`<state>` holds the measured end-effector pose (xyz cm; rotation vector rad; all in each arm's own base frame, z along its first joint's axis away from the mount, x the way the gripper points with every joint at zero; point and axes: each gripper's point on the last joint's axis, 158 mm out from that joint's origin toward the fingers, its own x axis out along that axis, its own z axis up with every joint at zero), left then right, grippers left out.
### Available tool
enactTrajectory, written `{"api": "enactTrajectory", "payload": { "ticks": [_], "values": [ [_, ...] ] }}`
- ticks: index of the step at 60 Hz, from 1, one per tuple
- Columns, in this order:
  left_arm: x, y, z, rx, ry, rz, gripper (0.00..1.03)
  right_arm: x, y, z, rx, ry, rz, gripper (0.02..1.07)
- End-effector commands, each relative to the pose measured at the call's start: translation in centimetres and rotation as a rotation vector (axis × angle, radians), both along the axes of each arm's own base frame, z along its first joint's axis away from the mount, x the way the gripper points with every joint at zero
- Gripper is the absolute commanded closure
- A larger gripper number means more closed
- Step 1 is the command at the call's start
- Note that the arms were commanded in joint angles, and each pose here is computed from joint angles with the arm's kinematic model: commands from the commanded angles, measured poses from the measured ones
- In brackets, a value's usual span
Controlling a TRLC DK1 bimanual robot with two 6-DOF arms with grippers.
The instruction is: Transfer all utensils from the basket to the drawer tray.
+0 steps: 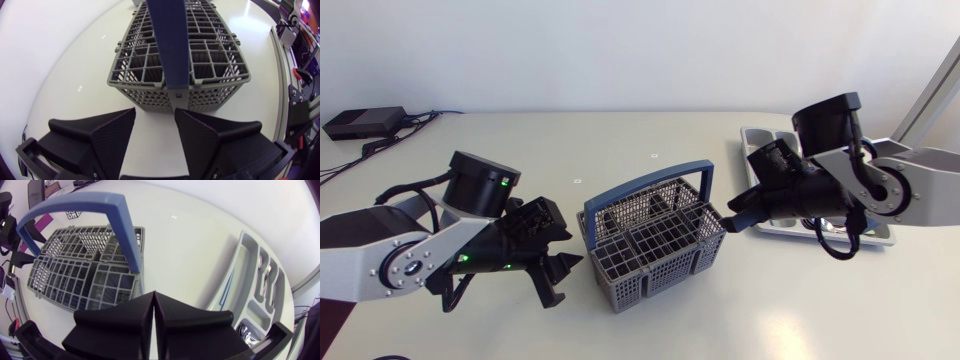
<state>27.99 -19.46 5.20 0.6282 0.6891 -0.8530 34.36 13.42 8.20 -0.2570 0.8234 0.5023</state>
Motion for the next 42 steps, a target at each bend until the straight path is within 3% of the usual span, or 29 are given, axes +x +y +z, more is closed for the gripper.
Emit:
{"api": "enactTrajectory", "payload": {
  "ticks": [1, 24, 42],
  "values": [
    [0.8, -0.9, 0.8, -0.025, -0.007, 0.004, 0.46, -0.5, 0.2, -2.1, -0.014, 0.056, 0.003, 1.01],
    [4.4, 0.4, 1.1, -0.057, 0.0, 0.06, 0.46, -4.9, 6.0, -3.8, -0.027, 0.153, 0.151, 1.01],
    [8.2, 2.3, 1.0, -0.082, 0.017, 0.103, 0.46, -4.0, 8.4, -2.9, -0.04, 0.133, 0.167, 1.02]
  ]
}}
